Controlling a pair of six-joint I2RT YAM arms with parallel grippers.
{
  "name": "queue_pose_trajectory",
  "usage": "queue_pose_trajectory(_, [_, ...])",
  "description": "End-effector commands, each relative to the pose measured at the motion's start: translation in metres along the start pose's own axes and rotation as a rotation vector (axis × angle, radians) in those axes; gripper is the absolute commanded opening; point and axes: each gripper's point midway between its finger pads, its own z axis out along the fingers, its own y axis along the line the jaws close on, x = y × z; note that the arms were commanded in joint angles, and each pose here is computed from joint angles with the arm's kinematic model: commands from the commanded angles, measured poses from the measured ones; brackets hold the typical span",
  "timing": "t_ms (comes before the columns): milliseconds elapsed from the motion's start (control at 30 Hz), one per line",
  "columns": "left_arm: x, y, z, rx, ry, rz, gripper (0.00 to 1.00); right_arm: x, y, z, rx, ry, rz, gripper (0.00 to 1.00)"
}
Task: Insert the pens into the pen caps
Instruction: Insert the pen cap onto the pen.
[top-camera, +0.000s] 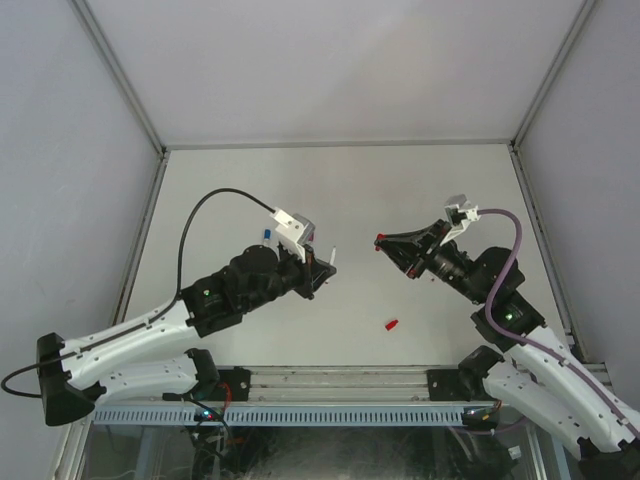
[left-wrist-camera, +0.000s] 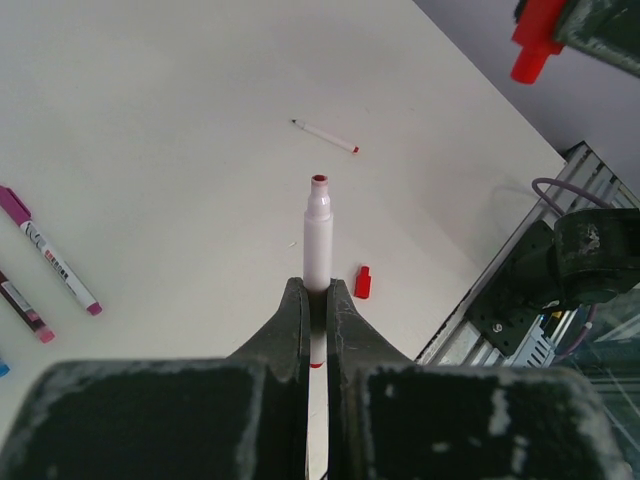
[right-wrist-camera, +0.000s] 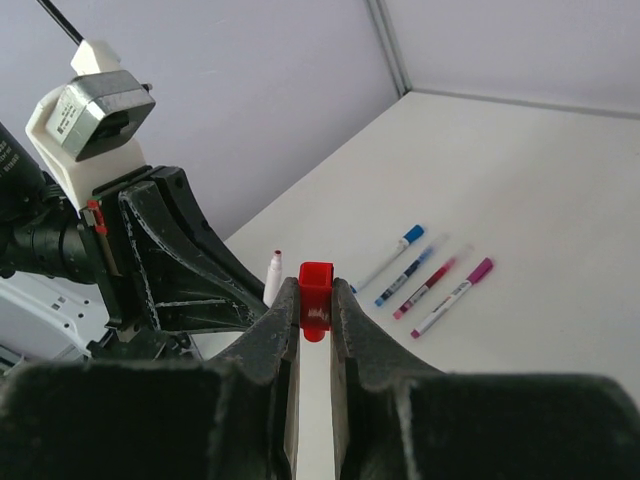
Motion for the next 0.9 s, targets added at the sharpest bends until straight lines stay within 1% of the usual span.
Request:
queue_pose_trajectory(0, [-0.028,-0.013,-0.007,0.046,-0.098,-0.002,0.0,-0.019,0.026,0.009,-0.117,-0.065,-0.003,0.0])
queue_pose_trajectory(300, [-0.028,-0.019,-0.011,0.091,-0.112,0.009,0.0,-0.029,0.042,0.023,-0.178,-0.124,0.007,0.0])
queue_pose_trajectory(467, [-0.029,-0.022,-0.013,0.113,-0.123,0.013,0.0,-0.035,0.055,0.028,-0.243,-0.149,0.039,0.0])
queue_pose_trajectory(567, [-0.03,-0.025,-0.014,0.128,-0.124,0.019,0.0,-0.034,0.06,0.03,-0.27,-0.147,0.061,0.0])
queue_pose_trajectory(867, [-0.031,-0.032,-0.015,0.163,-0.123,0.03,0.0,-0.028,0.064,0.041,-0.27,-0.132,0.146,0.0])
